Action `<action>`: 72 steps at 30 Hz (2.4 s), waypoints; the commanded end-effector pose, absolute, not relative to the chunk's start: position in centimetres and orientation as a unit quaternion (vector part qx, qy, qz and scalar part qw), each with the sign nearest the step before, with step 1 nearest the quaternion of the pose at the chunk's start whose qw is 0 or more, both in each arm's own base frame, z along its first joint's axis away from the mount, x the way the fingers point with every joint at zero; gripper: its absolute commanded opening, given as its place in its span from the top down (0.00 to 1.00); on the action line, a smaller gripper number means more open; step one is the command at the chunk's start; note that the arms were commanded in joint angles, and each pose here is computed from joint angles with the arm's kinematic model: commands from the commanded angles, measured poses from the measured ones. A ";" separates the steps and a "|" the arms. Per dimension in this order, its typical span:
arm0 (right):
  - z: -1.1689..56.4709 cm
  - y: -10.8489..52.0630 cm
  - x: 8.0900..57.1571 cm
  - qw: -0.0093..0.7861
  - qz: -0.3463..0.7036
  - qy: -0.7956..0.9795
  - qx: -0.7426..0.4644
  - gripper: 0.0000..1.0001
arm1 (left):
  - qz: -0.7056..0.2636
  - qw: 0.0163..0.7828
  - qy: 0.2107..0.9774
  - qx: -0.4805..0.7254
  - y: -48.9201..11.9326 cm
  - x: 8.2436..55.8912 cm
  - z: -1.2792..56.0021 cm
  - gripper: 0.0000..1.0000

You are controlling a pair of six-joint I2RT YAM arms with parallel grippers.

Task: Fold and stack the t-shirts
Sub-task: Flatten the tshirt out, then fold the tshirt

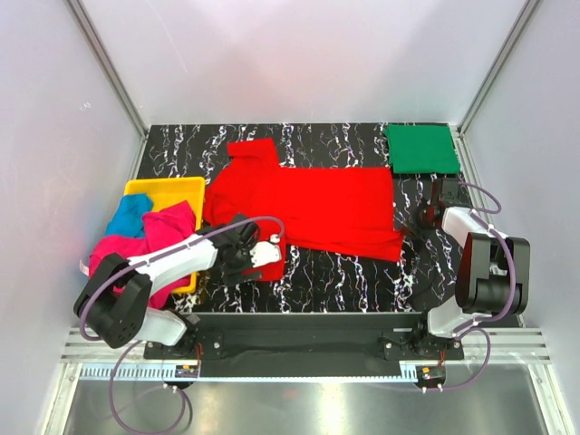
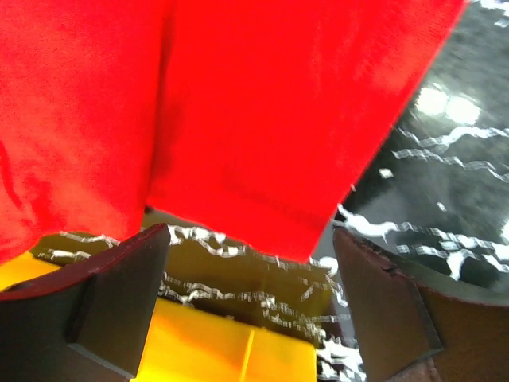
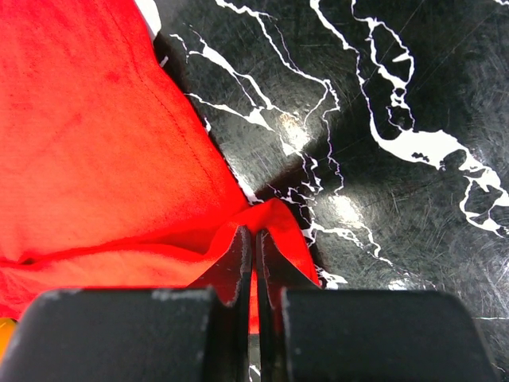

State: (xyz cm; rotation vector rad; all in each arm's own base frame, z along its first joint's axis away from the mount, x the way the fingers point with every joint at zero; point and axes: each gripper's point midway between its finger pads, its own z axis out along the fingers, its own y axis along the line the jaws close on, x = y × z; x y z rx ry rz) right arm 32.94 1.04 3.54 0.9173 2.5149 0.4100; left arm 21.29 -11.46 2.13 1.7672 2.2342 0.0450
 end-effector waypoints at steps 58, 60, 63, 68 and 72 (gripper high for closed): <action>8.2 0.7 32.8 0.257 0.149 0.886 0.357 1.00 | 0.122 0.235 0.853 0.449 -8.0 32.8 17.9 1.00; 7.5 0.8 33.8 0.256 0.155 0.886 0.353 1.00 | 0.136 0.255 0.844 0.452 -8.5 35.1 18.1 1.00; 6.6 0.8 35.2 0.252 0.159 0.889 0.347 1.00 | 0.162 0.274 0.834 0.451 -8.8 37.8 17.8 1.00; 6.1 1.0 37.2 0.249 0.173 0.893 0.333 1.00 | 0.184 0.288 0.829 0.442 -9.0 40.8 16.9 1.00; 6.5 0.5 37.7 0.256 0.160 0.896 0.326 1.00 | 0.209 0.330 0.819 0.421 -9.2 43.5 18.0 1.00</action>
